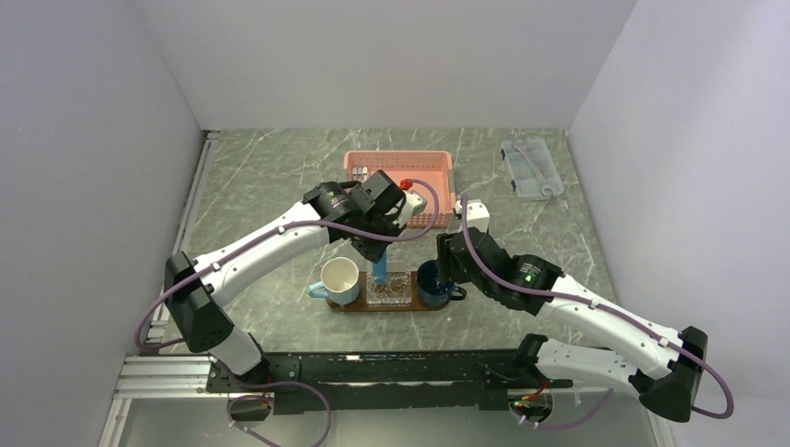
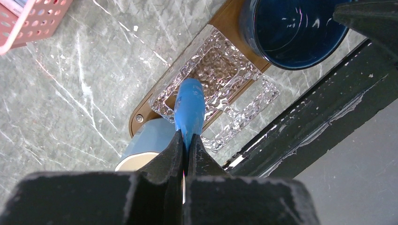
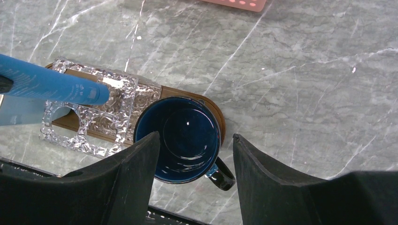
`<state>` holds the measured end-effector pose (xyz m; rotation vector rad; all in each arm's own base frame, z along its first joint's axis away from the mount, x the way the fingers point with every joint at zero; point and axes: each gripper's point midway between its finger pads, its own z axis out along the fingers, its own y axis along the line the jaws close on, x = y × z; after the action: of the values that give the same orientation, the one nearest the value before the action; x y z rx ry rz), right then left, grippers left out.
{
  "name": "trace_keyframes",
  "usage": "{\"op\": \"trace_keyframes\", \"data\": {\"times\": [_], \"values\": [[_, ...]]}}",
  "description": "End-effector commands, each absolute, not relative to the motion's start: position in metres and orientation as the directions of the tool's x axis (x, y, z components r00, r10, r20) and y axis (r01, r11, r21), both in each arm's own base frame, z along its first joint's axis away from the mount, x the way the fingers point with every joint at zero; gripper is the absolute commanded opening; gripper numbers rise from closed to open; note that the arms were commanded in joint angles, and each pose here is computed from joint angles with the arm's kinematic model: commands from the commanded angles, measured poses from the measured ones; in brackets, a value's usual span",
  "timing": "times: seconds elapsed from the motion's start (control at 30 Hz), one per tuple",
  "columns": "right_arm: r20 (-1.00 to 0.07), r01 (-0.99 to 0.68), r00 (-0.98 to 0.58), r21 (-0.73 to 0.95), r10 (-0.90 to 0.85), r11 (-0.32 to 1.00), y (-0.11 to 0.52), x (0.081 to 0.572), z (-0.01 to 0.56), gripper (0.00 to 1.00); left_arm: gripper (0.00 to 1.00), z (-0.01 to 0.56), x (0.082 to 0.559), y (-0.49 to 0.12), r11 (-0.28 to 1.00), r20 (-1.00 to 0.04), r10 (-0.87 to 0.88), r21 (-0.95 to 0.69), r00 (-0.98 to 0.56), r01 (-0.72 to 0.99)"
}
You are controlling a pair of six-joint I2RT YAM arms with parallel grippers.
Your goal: Prepare toiletry sets of a toothbrush and toothpaste on the tray
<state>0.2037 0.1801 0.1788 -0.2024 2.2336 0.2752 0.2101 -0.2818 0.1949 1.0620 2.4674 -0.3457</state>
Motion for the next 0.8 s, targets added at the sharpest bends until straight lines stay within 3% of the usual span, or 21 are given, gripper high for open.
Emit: {"op": "trace_keyframes", "data": {"times": [0.0,0.77], "values": [[-0.799,-0.245,-0.601,0.162,-0.019,0.956,0.187,0.208,0.186,0.61,0.0,0.203,0.208,-0.291,0.666,-0.523,0.6,-0.093,-0.606,0.74],[-0.796,-0.246,-0.606,0.167,-0.017,0.955,0.187,0.207,0.184,0.61,0.0,0.187,0.21,-0.287,0.688,-0.509,0.598,-0.07,-0.62,0.722]]}}
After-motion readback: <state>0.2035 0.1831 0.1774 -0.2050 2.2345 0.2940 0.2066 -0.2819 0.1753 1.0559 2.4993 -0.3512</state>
